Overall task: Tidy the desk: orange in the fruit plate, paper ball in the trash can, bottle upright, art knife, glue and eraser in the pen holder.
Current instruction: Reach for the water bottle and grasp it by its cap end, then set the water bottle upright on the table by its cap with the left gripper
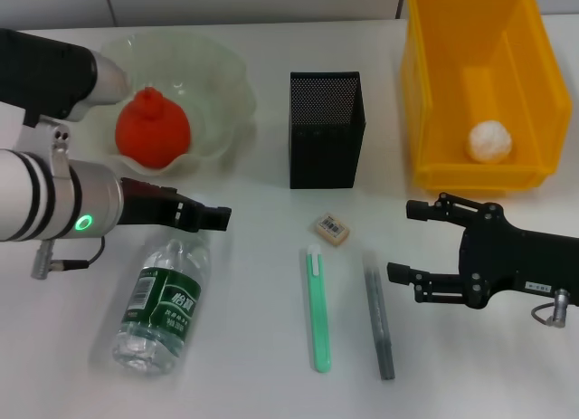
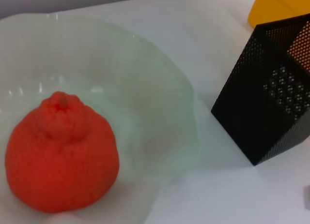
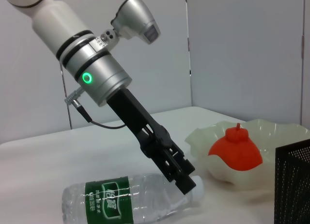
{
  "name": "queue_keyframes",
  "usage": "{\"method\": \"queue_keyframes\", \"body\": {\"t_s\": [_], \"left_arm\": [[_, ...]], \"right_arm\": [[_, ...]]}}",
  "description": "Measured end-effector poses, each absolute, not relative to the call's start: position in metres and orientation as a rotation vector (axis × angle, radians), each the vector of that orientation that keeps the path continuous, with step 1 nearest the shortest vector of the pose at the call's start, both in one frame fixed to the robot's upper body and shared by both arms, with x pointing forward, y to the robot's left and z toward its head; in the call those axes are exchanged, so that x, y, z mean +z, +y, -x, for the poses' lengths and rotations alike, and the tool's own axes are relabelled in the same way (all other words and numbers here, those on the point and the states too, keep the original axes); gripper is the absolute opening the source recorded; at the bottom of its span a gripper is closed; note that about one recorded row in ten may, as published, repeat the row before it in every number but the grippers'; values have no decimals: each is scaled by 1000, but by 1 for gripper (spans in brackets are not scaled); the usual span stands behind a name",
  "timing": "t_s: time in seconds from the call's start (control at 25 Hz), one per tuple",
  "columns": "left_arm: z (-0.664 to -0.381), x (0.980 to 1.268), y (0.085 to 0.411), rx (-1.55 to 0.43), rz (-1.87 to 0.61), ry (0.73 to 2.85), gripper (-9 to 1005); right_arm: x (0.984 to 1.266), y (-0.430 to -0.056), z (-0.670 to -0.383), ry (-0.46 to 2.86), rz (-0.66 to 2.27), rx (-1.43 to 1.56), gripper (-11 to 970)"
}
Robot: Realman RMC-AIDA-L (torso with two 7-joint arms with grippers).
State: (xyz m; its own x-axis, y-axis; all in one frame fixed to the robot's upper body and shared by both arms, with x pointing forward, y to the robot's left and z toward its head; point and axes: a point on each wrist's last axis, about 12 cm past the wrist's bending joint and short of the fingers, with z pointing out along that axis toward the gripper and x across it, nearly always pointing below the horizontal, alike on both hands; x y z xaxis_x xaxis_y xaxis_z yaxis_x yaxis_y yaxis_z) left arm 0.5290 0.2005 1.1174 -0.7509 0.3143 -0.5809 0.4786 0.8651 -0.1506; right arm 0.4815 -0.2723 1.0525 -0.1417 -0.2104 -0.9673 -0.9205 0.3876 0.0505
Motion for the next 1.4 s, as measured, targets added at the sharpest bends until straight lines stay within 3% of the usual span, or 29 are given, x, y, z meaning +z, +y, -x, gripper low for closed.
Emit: {"method": "queue_keyframes", "body": {"t_s": [0.6, 0.8, 1.0, 1.16, 1.4], "left_arm": [[-544, 1098, 200, -389, -555, 2537, 712], [-547, 1097, 200, -380, -567, 2544, 514], [-547, 1099, 202, -370, -605, 2524, 494], [-542, 1110, 208, -439, -677, 2440, 477], [-525, 1122, 234, -613, -858, 2148, 466]], "right_arm": [[1049, -273, -481, 1634, 1018, 855, 846], [1048, -272, -481, 1639, 1022, 858, 846], [1049, -273, -482, 1641, 1013, 857, 846], [1049, -274, -481, 1643, 1009, 854, 846], [1049, -275, -481, 1643, 1009, 855, 845]]}}
